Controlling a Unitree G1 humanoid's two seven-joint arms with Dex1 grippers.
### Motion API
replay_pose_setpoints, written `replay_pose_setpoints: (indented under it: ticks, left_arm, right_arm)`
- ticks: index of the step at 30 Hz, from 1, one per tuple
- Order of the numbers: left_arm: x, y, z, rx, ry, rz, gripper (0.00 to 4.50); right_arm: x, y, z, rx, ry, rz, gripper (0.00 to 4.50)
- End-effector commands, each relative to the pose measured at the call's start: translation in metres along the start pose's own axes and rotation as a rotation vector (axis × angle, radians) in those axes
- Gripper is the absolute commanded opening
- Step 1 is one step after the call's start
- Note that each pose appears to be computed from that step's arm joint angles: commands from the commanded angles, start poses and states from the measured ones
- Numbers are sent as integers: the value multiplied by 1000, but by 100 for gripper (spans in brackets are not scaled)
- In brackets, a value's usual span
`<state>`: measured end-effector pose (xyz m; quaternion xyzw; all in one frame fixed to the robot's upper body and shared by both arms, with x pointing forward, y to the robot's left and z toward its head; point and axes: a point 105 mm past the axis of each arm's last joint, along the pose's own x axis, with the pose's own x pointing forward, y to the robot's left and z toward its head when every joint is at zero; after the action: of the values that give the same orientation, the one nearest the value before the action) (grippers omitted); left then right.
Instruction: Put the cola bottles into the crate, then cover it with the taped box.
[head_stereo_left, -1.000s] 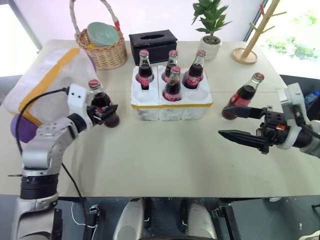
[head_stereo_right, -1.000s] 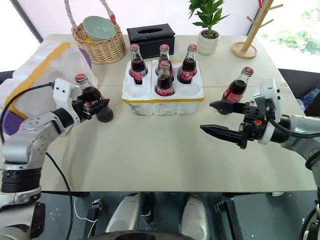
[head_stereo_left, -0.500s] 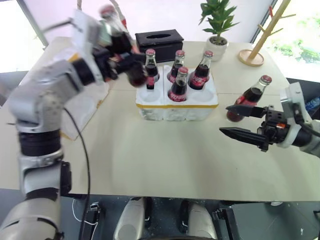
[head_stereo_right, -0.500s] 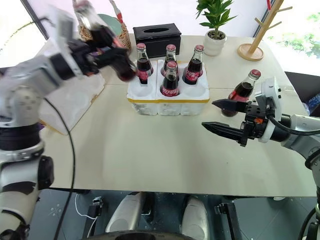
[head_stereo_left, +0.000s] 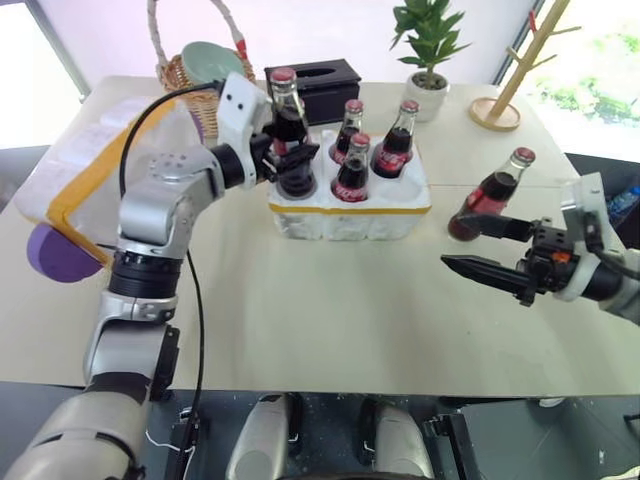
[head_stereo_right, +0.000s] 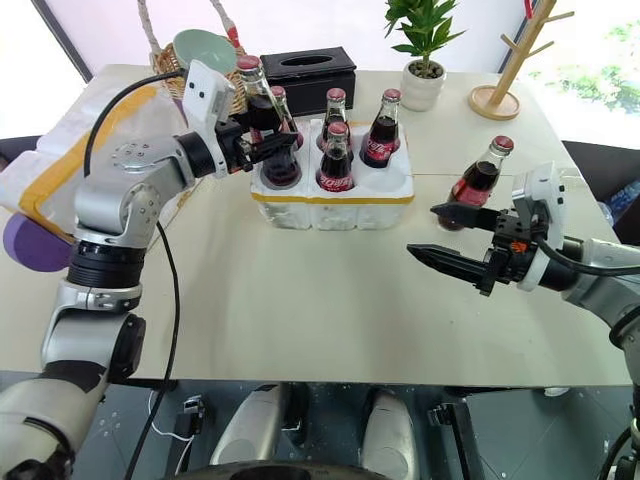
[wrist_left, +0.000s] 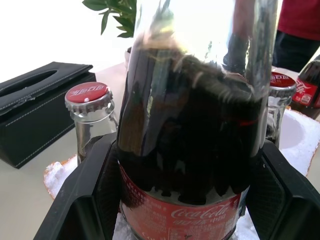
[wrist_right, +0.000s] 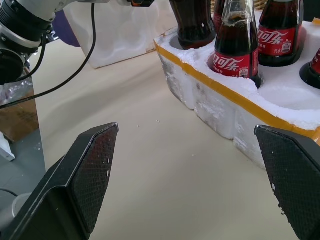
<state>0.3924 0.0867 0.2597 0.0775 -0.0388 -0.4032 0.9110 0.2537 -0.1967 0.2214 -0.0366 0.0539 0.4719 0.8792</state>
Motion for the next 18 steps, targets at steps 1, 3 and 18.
replay_pose_setpoints:
  ticks: [1, 3, 18]
  left_arm:
    - [3, -13, -1, 8, 47, -83, 412]
    - [0, -13, 0, 12, 58, -93, 447]
    - [-45, -20, 43, 46, -104, -214, 447]
  right_arm:
    - [-1, 1, 11, -54, -27, 1, 450]
    - [-1, -1, 11, -57, -26, -1, 450]
    - [-19, -33, -3, -75, 3, -217, 450]
